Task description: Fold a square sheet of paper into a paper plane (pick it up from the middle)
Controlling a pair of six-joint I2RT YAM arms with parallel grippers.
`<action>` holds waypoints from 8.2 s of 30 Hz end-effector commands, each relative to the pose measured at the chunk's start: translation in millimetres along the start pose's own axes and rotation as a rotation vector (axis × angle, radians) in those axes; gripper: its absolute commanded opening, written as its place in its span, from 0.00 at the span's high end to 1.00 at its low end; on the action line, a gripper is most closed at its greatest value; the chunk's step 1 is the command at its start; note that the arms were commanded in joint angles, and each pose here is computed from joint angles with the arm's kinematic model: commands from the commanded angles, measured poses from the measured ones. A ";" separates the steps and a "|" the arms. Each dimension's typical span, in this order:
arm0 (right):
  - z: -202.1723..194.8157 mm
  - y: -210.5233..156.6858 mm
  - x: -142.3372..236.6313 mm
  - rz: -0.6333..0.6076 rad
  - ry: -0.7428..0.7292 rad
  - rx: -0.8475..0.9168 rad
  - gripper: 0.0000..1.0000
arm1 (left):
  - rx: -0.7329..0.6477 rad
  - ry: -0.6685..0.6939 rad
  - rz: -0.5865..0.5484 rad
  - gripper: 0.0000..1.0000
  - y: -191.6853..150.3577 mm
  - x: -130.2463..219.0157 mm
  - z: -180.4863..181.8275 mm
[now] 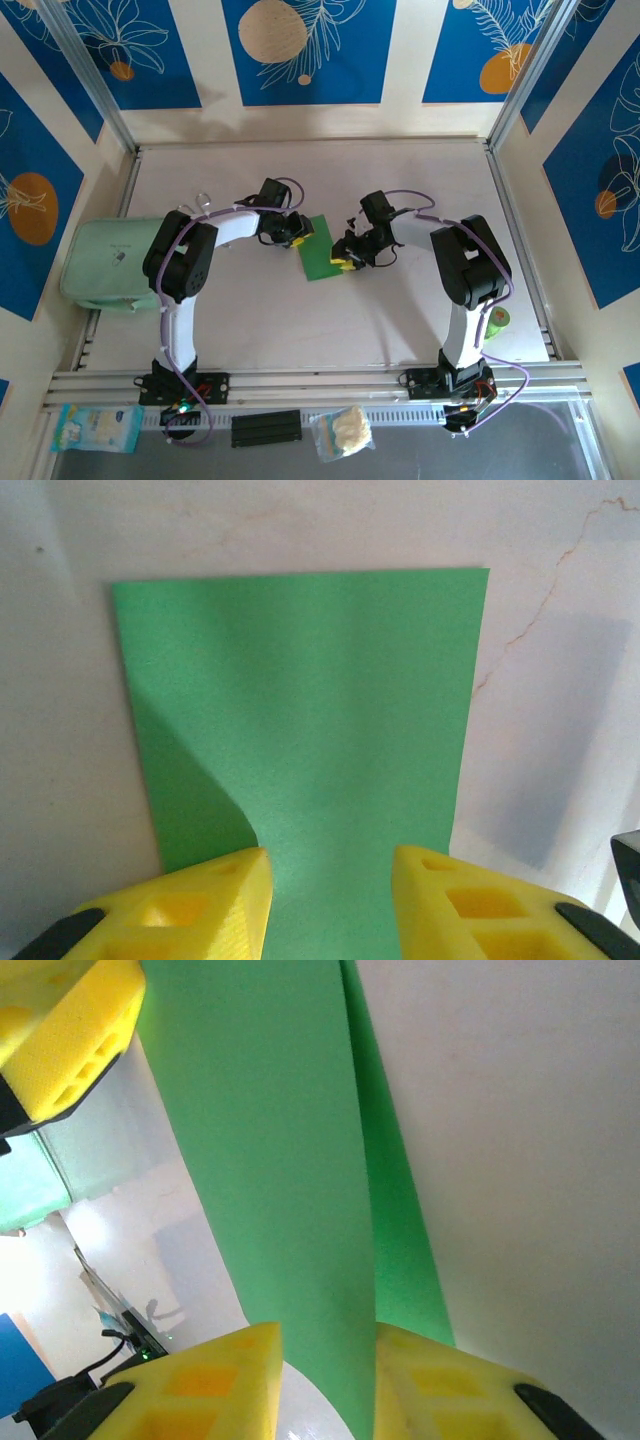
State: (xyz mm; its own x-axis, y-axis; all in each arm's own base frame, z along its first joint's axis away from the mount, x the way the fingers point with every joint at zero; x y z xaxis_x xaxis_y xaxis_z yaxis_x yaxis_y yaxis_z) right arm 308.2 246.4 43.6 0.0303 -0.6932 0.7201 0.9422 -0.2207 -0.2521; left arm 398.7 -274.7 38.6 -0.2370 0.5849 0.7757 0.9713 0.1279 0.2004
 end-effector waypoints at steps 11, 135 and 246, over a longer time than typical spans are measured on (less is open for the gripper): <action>-8.0 -3.3 5.0 0.012 -0.020 -0.074 0.98 | -0.043 -0.007 0.033 0.61 -7.9 -3.7 2.3; 30.6 0.0 -59.3 0.053 -0.134 0.024 1.00 | -0.004 0.004 0.005 0.68 -26.3 -5.4 21.5; 27.3 -5.5 -47.4 0.096 -0.035 0.085 0.99 | 0.025 0.166 0.083 1.00 -84.7 7.8 21.8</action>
State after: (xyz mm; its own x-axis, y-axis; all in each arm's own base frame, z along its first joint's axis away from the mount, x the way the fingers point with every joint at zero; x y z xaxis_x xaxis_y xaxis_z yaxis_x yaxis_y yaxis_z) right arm 320.2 303.6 24.3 0.1126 -0.6756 0.7286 0.9555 -0.1275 -0.2659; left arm 325.0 -267.8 29.7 -0.2022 0.5012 0.8414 0.9790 0.1262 0.1600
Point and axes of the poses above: each hand's point on the last joint's axis, 136 mm out from that joint toward the fingers, its own x axis back along the fingers, its own z axis along the line the jaws close on, y = z × x, the point moved 1 cm from there along x, back along the fingers, and after that the axes turned 12 degrees about -x, right-handed, at the moved point
